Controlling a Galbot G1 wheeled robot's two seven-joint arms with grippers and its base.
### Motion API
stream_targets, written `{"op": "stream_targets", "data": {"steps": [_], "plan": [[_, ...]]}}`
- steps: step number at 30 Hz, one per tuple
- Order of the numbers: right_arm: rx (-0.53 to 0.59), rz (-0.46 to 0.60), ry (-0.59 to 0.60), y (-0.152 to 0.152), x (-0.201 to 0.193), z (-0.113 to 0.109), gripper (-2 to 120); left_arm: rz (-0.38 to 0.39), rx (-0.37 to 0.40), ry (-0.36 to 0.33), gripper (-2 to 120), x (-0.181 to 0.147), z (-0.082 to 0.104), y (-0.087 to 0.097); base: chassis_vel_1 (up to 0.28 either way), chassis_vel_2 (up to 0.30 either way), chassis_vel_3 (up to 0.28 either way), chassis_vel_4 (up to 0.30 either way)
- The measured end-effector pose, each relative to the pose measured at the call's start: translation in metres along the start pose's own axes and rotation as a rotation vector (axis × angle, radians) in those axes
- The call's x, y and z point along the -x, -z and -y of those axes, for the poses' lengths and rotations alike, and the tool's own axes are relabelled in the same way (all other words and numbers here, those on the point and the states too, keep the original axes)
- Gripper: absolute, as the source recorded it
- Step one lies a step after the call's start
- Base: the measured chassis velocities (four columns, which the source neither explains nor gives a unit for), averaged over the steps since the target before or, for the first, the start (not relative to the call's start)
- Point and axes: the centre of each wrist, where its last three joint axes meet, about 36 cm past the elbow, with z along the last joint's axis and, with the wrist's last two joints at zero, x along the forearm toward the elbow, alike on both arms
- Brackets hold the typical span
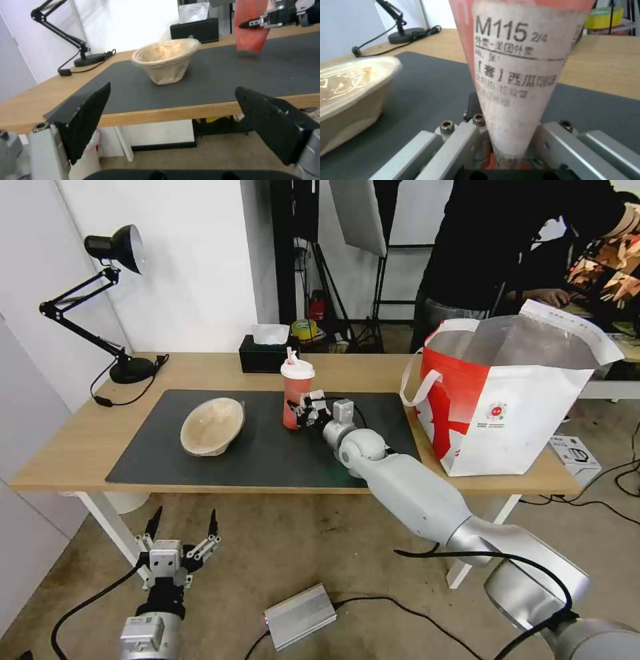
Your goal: Pick up the trash from the table and place it into the takeout bag.
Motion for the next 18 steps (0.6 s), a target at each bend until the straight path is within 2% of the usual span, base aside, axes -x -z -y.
{"op": "stream_targets", "data": {"steps": [10, 18], "plan": [[-0.031, 0.011, 0.014, 0.015, -0.014, -0.003, 4, 0.003, 0.003, -0.001, 100, -0.001, -0.001, 0.002, 0.000, 0.000, 0.000, 0.000], [-0.059, 0.056, 0.070, 0.059, -0.046, -0.026, 4, 0.005, 0.003, -0.004, 100, -0.001, 0.000, 0.004, 0.000, 0.000, 0.000, 0.000]]}}
